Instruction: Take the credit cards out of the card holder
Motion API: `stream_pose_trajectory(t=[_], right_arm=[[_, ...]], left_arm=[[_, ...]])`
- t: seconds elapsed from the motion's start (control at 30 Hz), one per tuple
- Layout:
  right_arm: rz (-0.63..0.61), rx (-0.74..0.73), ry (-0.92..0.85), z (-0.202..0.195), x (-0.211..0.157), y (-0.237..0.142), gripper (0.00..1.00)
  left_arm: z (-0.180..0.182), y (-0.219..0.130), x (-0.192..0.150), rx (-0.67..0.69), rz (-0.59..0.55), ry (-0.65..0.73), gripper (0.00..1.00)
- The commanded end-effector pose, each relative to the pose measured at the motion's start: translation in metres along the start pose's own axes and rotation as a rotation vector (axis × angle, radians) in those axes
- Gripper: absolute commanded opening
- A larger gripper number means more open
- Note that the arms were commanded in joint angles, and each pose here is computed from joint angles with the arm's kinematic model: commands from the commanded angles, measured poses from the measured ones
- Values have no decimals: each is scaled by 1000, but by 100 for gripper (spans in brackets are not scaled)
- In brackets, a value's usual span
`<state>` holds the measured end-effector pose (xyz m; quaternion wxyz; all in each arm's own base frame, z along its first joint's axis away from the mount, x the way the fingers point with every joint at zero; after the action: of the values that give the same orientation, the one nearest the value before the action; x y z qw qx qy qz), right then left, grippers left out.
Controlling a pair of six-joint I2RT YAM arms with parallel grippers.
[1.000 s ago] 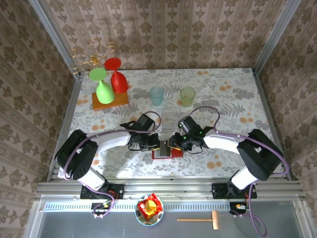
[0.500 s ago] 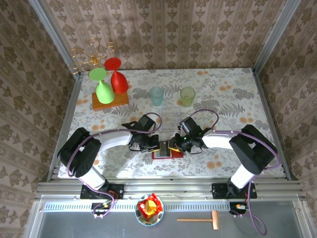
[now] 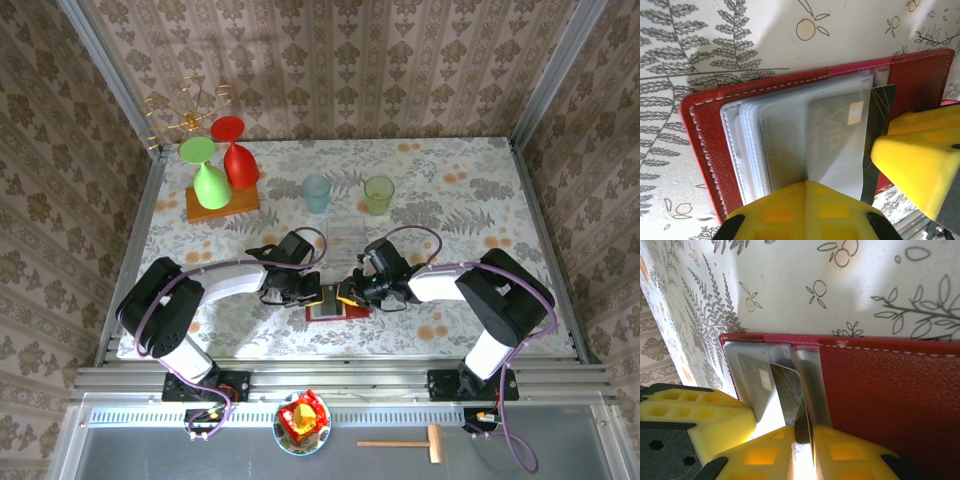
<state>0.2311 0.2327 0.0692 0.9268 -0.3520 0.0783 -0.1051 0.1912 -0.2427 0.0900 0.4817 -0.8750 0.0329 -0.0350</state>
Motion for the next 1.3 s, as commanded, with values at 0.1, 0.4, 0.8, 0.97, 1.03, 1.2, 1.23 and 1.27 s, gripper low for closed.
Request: stream_pose_trajectory(t=[0.1,0.4,0.8,0.97,1.03,1.2,1.23,1.27], right_arm=[[-3,-13,27,-9,-3,-1,8],[-37,-48,27,-18,0,-17,3],[-82,-186,-47,-19,5,-51,3],[-72,-158,-60,-13,5,-48,3],[-59,-135,-72,-8,3,-44,4],[-37,-122,-89,4,-2,-37,9],[-40,-126,-83,5,-2,-38,10],[-43,-134,-74,6,-4,-39,11]], left_arm=[[11,3,-5,61,28,-11,4],[13,0,-5,60,20,-17,4],[12,0,-4,56,17,-19,5],[11,1,-3,50,18,-18,4],[11,2,-3,49,19,-20,5],[10,1,-3,48,19,-19,5],[10,1,-3,47,19,-18,5],[10,1,-3,47,18,-18,4]])
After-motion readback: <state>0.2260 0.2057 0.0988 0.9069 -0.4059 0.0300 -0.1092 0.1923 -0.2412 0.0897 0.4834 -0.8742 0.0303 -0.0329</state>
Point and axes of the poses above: each hand's point on the last joint's axis, 136 mm out from that joint toward the fingers, its own y axis out along the fingers, its own z axis along the line the jaws close on, x = y × z, the point moved 7 cm from there along -y, back along the fingers, and after that the axes turned 4 degrees about y, right-handed, at the moved point
